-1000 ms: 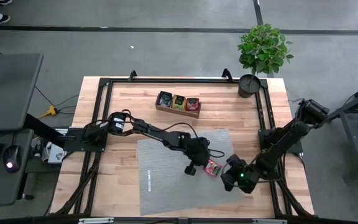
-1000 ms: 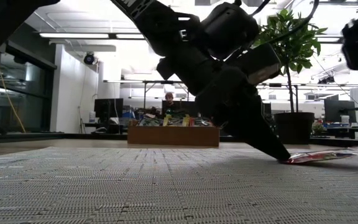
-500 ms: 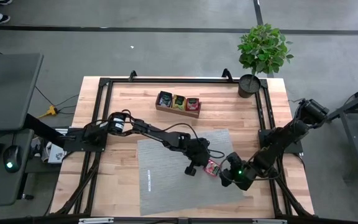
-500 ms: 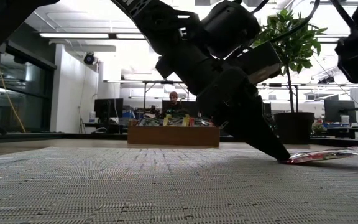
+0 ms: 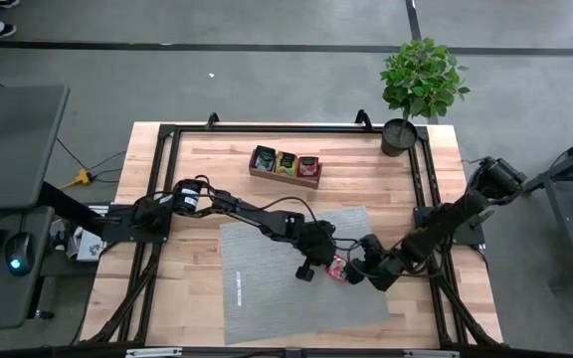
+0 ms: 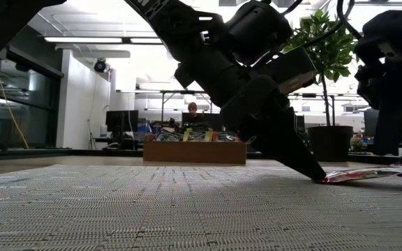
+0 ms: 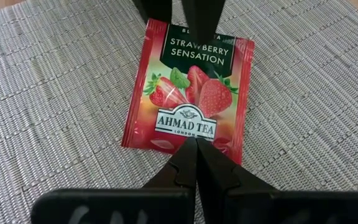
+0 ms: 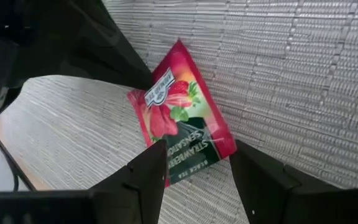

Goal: Pick & Place Tea
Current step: Put the red tea bag into the right section of the wooden organizer

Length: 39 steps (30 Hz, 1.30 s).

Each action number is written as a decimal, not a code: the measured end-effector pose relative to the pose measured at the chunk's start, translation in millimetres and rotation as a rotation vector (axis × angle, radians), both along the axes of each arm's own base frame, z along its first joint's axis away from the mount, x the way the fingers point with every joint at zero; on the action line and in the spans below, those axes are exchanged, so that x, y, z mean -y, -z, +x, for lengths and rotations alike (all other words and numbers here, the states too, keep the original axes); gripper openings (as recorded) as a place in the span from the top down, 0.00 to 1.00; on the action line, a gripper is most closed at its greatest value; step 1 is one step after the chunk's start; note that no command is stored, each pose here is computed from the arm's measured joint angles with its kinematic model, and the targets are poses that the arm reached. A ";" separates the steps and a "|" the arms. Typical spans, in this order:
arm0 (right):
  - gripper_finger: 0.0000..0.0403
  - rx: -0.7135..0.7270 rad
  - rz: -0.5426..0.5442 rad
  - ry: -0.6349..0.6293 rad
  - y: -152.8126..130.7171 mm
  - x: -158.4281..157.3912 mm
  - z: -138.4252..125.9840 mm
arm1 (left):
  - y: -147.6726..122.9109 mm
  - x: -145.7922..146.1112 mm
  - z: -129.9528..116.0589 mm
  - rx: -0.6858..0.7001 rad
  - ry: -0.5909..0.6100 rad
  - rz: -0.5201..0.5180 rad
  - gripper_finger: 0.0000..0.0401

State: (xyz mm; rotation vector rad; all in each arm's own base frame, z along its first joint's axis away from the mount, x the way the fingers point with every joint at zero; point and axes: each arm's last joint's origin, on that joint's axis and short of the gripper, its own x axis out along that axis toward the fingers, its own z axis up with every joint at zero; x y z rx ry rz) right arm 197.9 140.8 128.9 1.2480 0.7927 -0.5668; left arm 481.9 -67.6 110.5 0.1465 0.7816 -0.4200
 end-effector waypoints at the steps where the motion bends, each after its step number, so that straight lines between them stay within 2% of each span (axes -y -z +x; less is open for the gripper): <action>1: 0.58 0.002 0.002 0.001 1.0 0.6 -0.4 | 0.0 0.0 0.0 0.001 0.001 0.000 1.00; 10: 0.58 0.006 0.018 -0.006 4.9 2.9 -1.9 | -0.7 -0.1 0.9 0.016 0.004 -0.006 1.00; 13: 0.61 0.002 0.020 -0.008 4.9 3.5 -1.5 | -0.7 -0.1 0.9 0.016 0.004 -0.006 1.00; 25: 0.98 0.004 -0.022 -0.054 5.1 4.0 -1.5 | -0.9 -0.2 1.1 0.017 0.002 -0.009 1.00; 33: 1.00 0.009 -0.064 -0.102 5.0 4.0 -1.4 | -6.2 -0.5 0.7 0.034 0.048 -0.009 1.00; 39: 1.00 0.030 -0.119 -0.124 4.4 4.6 -0.6 | -16.4 -0.3 -2.5 0.010 0.019 -0.054 1.00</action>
